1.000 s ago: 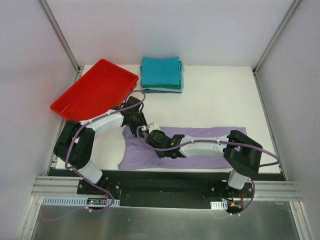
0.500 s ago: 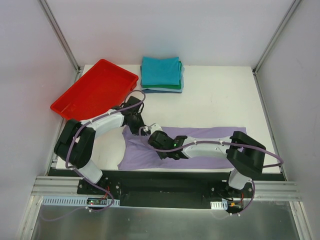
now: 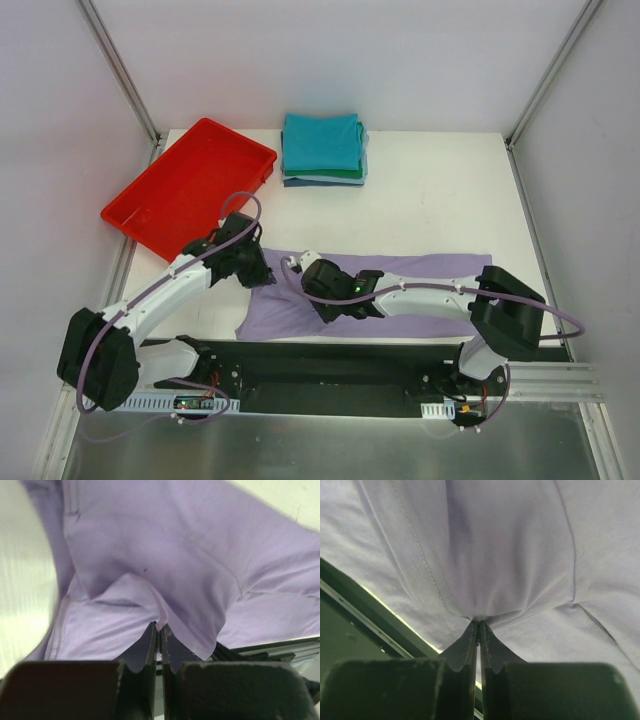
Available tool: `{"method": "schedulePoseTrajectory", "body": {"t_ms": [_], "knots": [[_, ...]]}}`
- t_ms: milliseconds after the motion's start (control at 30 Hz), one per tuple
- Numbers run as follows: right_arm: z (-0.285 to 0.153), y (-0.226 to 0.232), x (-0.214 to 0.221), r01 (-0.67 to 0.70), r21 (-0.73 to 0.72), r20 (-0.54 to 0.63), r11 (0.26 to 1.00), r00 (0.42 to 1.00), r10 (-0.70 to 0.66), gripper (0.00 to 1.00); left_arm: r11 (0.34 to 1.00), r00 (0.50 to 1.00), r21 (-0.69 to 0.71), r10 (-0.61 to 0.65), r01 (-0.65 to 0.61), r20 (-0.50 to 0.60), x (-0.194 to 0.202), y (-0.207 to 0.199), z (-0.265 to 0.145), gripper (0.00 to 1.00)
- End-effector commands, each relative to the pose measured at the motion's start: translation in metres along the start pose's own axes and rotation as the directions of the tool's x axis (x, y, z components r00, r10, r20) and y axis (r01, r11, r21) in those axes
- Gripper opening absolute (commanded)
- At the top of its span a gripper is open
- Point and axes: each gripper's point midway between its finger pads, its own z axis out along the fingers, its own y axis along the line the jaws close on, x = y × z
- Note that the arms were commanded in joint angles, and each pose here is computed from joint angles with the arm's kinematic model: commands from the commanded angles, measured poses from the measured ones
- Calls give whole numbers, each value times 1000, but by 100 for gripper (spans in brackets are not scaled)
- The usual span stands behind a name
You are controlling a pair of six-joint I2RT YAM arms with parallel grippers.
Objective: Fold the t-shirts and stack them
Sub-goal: Fold the other side of the tshirt into a rectangle
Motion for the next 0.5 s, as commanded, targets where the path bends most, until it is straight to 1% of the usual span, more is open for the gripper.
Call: {"method": "schedulePoseTrajectory", "body": {"t_ms": [0,100,167,300,467], "knots": [[-12,13,5,40,-90,-40,995,998,-44,5,999,999,-40,-33,31,-43,27,22,-12,0],[-15,11,13,69,-88,-79,994,994,-76,5,998,996,-42,-46,43,-72,42,29,-15,0],[-18,10,16,80,-84,-96,993,992,-88,3,998,994,-51,-53,48,-99,52,34,-14,0],[-23,11,23,96,-97,-128,991,986,-108,3,997,983,-52,-70,62,-168,73,39,-15,0],[-25,11,28,108,-102,-149,989,981,-123,4,996,981,-64,-79,69,-175,83,47,-21,0]]}}
